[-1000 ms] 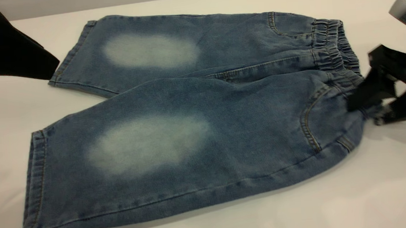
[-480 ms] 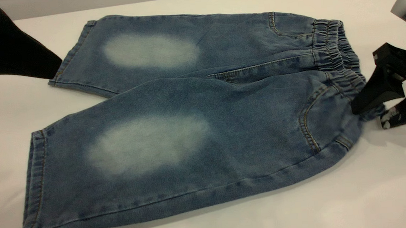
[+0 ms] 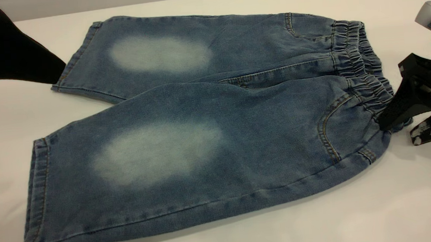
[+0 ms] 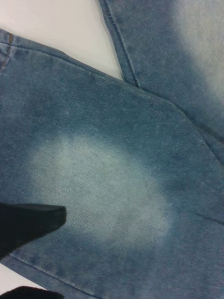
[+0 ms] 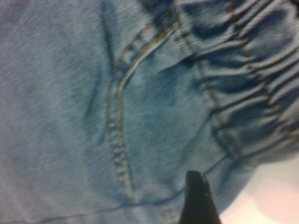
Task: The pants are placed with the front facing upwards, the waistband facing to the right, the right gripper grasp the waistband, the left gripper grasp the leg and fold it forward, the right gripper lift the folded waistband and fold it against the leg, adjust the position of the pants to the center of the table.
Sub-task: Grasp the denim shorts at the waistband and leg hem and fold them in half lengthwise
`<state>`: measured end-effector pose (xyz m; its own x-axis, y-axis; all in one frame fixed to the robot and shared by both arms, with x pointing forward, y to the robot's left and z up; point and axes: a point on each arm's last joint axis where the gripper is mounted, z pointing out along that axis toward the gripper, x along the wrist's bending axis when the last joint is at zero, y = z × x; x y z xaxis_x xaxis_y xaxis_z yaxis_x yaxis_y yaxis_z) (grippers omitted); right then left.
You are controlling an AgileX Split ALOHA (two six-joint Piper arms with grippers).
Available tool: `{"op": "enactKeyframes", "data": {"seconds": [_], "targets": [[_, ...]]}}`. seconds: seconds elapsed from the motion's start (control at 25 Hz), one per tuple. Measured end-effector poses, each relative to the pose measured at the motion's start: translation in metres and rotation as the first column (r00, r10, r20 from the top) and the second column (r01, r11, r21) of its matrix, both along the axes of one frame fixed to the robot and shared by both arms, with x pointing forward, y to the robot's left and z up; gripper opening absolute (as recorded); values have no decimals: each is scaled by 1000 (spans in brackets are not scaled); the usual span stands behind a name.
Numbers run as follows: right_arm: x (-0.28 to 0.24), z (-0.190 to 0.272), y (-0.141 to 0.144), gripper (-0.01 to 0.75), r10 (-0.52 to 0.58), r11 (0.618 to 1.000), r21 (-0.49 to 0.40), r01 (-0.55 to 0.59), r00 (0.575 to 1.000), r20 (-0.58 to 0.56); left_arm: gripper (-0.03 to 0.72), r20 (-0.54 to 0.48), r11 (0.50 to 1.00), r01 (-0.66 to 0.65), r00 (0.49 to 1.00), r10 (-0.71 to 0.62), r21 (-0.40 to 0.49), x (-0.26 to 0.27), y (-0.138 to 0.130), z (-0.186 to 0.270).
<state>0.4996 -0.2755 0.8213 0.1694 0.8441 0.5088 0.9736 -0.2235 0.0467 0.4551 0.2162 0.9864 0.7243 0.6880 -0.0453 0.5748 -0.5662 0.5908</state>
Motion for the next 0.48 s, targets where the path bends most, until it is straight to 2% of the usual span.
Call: {"op": "enactKeyframes", "data": {"seconds": [0.12, 0.48], "targets": [[1, -1, -2, 403, -5, 1000, -24, 5, 1000, 6, 314, -3, 1000, 2, 1000, -2, -1, 0, 0, 0], [2, -1, -2, 403, 7, 1000, -25, -6, 1000, 22, 314, -3, 1000, 3, 1000, -3, 0, 0, 0, 0]]}}
